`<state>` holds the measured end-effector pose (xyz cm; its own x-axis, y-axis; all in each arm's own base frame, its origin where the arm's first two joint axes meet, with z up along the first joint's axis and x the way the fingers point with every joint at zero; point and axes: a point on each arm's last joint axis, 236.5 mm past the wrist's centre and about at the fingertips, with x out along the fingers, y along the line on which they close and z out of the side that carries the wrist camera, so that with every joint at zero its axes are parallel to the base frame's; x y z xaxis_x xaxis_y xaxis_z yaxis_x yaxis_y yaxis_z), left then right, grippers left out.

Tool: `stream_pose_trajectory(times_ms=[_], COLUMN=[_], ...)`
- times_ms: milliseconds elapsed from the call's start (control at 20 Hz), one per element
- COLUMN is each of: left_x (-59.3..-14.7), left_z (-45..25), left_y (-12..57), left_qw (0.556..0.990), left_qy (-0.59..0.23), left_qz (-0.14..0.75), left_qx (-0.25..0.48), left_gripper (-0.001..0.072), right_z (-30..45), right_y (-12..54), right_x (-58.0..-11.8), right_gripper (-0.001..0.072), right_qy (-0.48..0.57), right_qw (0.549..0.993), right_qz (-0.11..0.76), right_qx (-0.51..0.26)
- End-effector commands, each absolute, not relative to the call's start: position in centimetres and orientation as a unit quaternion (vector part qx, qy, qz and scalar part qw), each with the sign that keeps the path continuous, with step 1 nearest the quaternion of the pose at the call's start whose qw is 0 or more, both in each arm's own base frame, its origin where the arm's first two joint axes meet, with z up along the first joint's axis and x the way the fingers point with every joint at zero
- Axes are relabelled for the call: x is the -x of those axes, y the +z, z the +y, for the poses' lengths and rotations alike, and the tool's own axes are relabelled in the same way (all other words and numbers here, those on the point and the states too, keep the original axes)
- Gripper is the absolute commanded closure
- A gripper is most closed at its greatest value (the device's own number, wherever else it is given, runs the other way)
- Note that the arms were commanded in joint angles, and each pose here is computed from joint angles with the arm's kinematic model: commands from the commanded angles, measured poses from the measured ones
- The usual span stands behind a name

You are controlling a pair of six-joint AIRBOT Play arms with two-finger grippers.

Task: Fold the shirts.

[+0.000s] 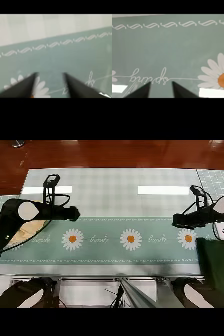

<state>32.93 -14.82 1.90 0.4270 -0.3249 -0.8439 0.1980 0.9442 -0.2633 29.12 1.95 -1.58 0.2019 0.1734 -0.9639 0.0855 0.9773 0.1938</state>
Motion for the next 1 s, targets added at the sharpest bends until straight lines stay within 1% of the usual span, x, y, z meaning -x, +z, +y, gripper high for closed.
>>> stream_pose_trajectory(times_ms=[0,50,100,200,250,300,400,500,600,700,800,950], left_x=[-35.7,-36.0,-36.3,-37.0,-37.1,-36.9,-35.8,-33.7,-31.8,-31.7,-31.7,-31.4], left_z=[-13.6,-11.7,-9.0,-2.7,0.2,3.4,9.3,13.7,16.0,15.3,14.7,15.1], left_y=[3.5,4.0,4.8,6.8,7.3,7.1,6.2,4.6,2.1,-1.2,-3.9,-6.8], left_qw=[0.877,0.876,0.873,0.873,0.872,0.869,0.858,0.839,0.816,0.807,0.797,0.776], left_qy=[-0.161,-0.147,-0.112,-0.019,0.013,0.051,0.133,0.185,0.21,0.2,0.177,0.17], left_qz=[0.453,0.455,0.462,0.468,0.469,0.476,0.493,0.512,0.538,0.552,0.575,0.606], left_qx=[-0.011,-0.068,-0.106,-0.138,-0.141,-0.127,-0.057,-0.002,0.022,0.066,0.054,0.048], left_gripper=[0.0003,0.0003,0.0003,0.0003,0.0004,0.0004,0.0005,0.0005,0.0005,0.0006,0.0006,0.0007], right_z=[1.3,1.3,1.4,1.6,1.7,1.7,1.7,2.0,2.8,3.7,4.4,5.1], right_y=[-1.7,-1.8,-1.9,-1.9,-1.8,-1.6,-0.9,-0.1,0.7,1.2,1.4,1.4], right_x=[-28.9,-28.5,-28.0,-27.1,-26.8,-26.7,-26.8,-26.8,-26.9,-27.0,-26.8,-25.5], right_gripper=[0.0081,0.0092,0.0092,0.0092,0.0092,0.0092,0.0092,0.0092,0.0092,0.0092,0.0092,0.0092], right_qy=[0.014,0.015,0.018,0.02,0.022,0.022,0.022,0.024,0.035,0.046,0.056,0.067], right_qw=[0.767,0.76,0.753,0.743,0.739,0.74,0.748,0.757,0.765,0.766,0.762,0.742], right_qz=[0.635,0.642,0.651,0.663,0.666,0.666,0.656,0.645,0.633,0.627,0.628,0.649], right_qx=[-0.097,-0.096,-0.095,-0.095,-0.096,-0.096,-0.097,-0.102,-0.118,-0.133,-0.145,-0.153])
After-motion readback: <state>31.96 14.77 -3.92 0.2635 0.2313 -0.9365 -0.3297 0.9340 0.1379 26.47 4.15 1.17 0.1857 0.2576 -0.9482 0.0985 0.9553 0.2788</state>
